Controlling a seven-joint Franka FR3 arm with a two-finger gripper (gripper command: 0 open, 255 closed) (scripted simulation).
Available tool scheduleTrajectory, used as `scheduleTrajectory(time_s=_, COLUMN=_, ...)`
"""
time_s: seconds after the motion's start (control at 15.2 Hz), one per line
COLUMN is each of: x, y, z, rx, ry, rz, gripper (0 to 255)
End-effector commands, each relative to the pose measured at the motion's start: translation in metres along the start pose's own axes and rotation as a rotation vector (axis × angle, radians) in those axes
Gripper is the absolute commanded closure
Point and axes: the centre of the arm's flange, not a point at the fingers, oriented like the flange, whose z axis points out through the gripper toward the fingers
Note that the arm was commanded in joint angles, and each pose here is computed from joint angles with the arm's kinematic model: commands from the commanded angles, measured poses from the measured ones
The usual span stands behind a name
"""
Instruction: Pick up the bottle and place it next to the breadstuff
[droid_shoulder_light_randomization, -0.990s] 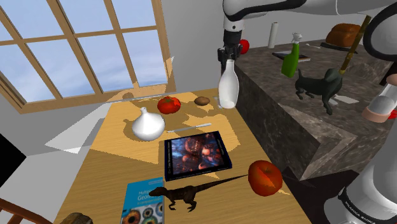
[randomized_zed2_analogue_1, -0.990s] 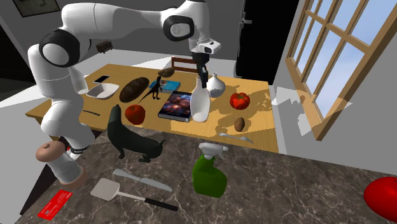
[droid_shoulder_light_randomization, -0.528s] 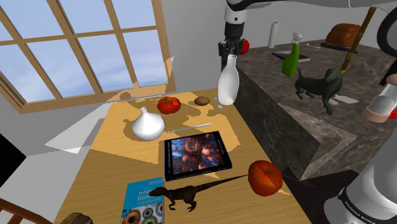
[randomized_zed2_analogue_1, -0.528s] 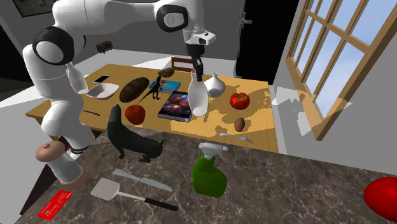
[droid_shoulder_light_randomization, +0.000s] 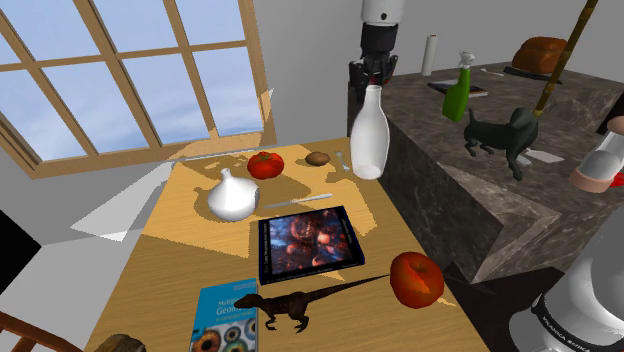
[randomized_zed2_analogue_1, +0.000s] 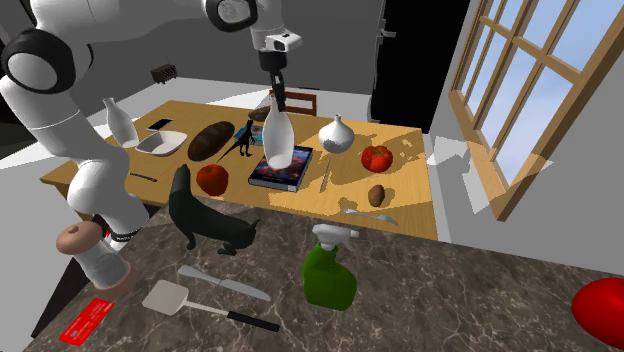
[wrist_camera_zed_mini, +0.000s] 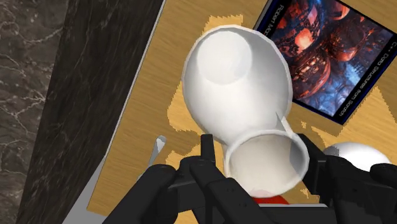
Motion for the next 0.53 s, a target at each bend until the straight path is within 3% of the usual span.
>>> scheduleTrajectory(time_s=0.0, x=-0.017, y=-0.014, z=-0.009, rx=0.000, ry=0.000, rz=0.001, gripper=255)
scheduleTrajectory(time_s=0.46, x=-0.087, y=-0.065, z=-0.043, rx=0.000, ry=0.000, rz=0.001, gripper=255)
